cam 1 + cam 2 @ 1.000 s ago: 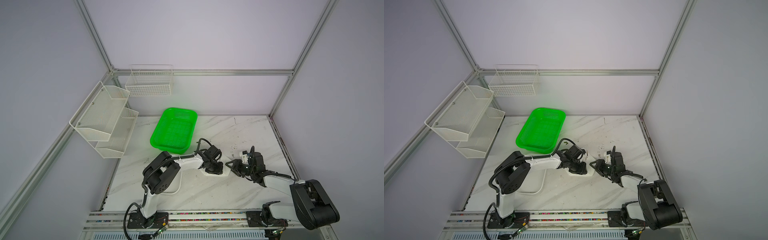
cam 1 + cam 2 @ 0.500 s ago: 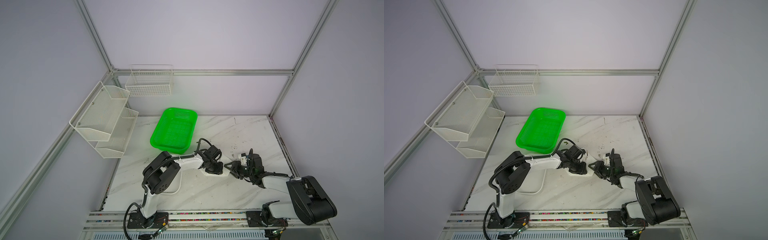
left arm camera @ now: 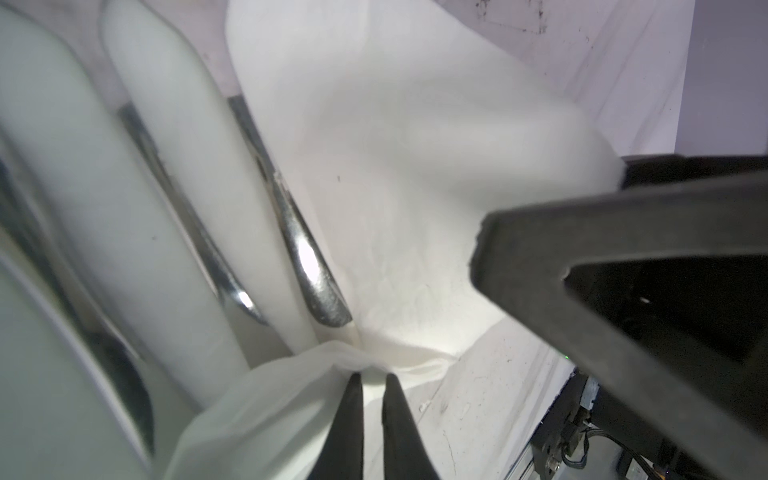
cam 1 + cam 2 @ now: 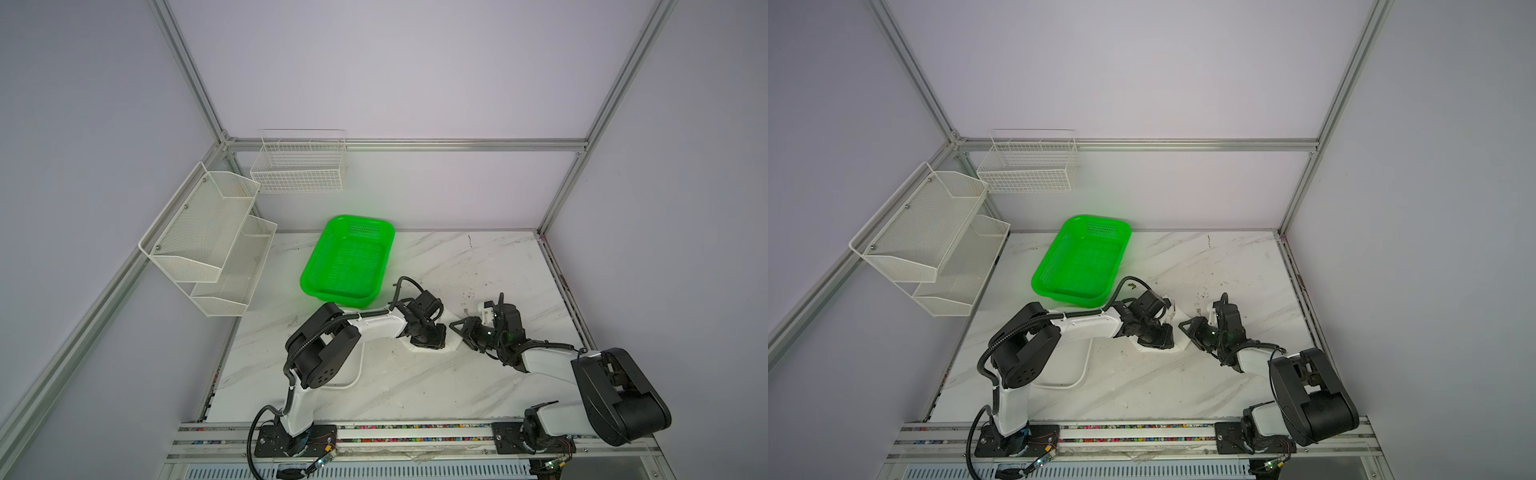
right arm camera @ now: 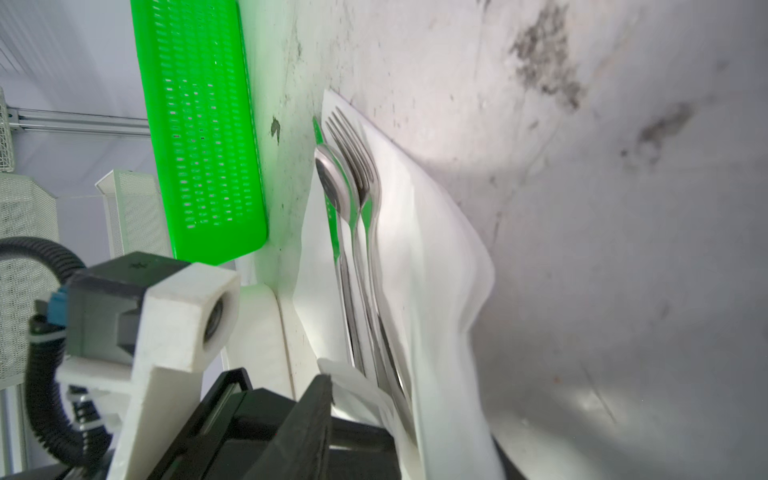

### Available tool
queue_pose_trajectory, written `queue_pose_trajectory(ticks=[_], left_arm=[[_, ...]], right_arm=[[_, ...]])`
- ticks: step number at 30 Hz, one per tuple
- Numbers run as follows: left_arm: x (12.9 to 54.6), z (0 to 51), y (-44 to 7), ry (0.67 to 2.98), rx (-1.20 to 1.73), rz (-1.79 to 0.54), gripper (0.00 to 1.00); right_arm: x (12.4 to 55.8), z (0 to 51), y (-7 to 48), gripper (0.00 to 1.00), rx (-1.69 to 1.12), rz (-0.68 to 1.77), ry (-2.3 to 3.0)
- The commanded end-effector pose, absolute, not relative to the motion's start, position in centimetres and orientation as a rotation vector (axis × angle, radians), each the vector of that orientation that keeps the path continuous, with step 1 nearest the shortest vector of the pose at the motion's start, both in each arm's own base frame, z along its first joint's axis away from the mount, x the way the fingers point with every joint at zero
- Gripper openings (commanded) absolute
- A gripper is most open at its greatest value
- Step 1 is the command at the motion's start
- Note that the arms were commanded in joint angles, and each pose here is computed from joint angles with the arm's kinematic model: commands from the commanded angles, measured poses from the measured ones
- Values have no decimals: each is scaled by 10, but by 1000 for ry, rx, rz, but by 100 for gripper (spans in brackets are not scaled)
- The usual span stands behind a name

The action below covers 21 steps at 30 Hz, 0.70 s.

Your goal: Place the utensils on the paper napkin and roll it up

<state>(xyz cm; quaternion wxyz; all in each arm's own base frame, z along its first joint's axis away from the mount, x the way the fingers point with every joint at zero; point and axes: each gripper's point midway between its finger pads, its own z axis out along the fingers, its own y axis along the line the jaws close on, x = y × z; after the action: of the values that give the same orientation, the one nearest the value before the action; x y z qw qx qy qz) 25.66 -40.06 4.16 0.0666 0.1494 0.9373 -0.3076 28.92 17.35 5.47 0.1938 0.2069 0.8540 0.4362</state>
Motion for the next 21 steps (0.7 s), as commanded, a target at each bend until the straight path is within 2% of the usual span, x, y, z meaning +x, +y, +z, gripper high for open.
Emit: queue_pose_trajectory(ticks=[1,13,15,18,21], left_arm=[[264,56,-411,2790,459,-965,6],[266,42,-406,2831,438,-901,5],[267,42,-406,2831,435,-897,5],[268,44,-407,2825,433,-900,5],[268,44,-406,2823,428,-891,5]], right_arm=[[294,51,170,39,583,1177,2393],[291,74,173,18,536,1207,2362],[290,77,174,17,530,1219,2363],[288,83,182,24,505,1228,2358],[287,83,191,26,469,1207,2380]])
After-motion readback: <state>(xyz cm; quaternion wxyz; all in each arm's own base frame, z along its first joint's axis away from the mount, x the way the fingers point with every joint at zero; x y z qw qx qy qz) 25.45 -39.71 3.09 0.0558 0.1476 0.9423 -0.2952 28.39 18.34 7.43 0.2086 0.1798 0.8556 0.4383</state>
